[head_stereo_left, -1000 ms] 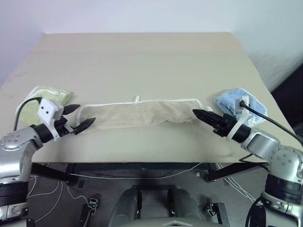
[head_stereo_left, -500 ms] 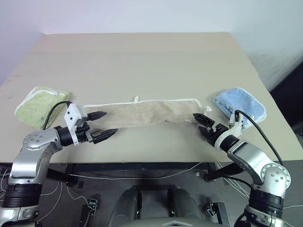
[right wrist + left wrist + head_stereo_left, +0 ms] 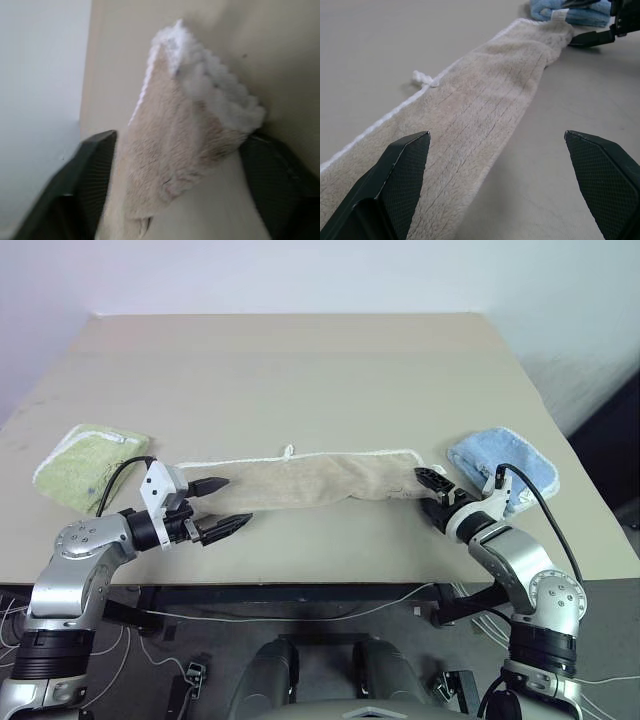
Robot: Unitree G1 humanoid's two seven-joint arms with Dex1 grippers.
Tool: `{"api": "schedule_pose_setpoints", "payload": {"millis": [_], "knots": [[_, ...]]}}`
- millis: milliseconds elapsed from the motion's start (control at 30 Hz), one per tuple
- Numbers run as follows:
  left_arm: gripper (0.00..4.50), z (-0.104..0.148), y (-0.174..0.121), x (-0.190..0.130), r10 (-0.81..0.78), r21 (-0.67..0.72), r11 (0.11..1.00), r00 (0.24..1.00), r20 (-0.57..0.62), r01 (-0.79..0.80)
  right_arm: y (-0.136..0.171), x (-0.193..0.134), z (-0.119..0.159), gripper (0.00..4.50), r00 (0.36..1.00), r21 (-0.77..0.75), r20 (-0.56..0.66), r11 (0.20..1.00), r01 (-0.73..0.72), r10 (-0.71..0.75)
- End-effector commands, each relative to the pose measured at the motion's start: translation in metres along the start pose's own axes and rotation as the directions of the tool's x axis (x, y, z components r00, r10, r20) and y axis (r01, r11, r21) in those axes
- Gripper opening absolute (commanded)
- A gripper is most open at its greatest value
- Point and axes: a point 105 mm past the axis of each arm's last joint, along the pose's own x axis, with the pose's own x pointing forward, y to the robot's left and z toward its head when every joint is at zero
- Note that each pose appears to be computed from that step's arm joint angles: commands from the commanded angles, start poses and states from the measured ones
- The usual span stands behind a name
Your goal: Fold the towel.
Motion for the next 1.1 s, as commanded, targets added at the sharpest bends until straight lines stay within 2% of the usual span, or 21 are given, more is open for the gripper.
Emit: {"api": "schedule_pose_setpoints", "payload": {"millis": [33, 267, 500, 633, 733, 800, 933, 1100], "knots": [[4.5, 0.009, -0.007, 0.003, -0.027, 0.033, 0.999, 0.999, 0.027, 0.026, -0.002, 0.002, 0.007, 2.44, 0.998, 0.019, 0.048, 0.999, 0.03, -0.031], [4.5, 0.007, -0.008, 0.006, -0.031, 0.025, 0.999, 0.999, 0.03, 0.03, 0.006, 0.002, 0.012, 0.03, 0.996, 0.028, 0.087, 0.999, 0.02, -0.022], [4.5, 0.005, -0.008, 0.007, -0.029, 0.019, 0.999, 0.999, 0.029, 0.028, 0.018, -0.01, 0.04, 0.03, 0.985, -0.028, 0.173, 1.0, -0.004, 0.009], [4.5, 0.002, -0.007, 0.007, -0.021, 0.017, 1.0, 0.999, 0.027, 0.021, 0.041, -0.024, 0.07, 0.03, 0.973, -0.198, 0.213, 0.979, -0.047, 0.09], [4.5, 0.001, -0.007, 0.008, -0.02, 0.016, 1.0, 0.999, 0.027, 0.02, 0.061, -0.025, 0.063, 0.03, 0.979, -0.353, 0.14, 0.931, -0.088, 0.146], [4.5, 0.001, -0.007, 0.009, -0.02, 0.015, 1.0, 0.999, 0.028, 0.02, 0.069, -0.023, 0.056, 0.03, 0.984, -0.464, 0.087, 0.88, -0.099, 0.157], [4.5, 0.001, -0.008, 0.01, -0.021, 0.015, 1.0, 0.999, 0.031, 0.02, 0.092, -0.016, 0.027, 0.03, 0.981, -0.733, -0.079, 0.656, -0.179, 0.179], [4.5, 0.001, -0.009, 0.014, -0.022, 0.014, 1.0, 0.999, 0.039, 0.022, 0.11, -0.007, -0.02, 0.03, 0.932, -0.847, -0.31, 0.39, -0.361, 0.188]]}}
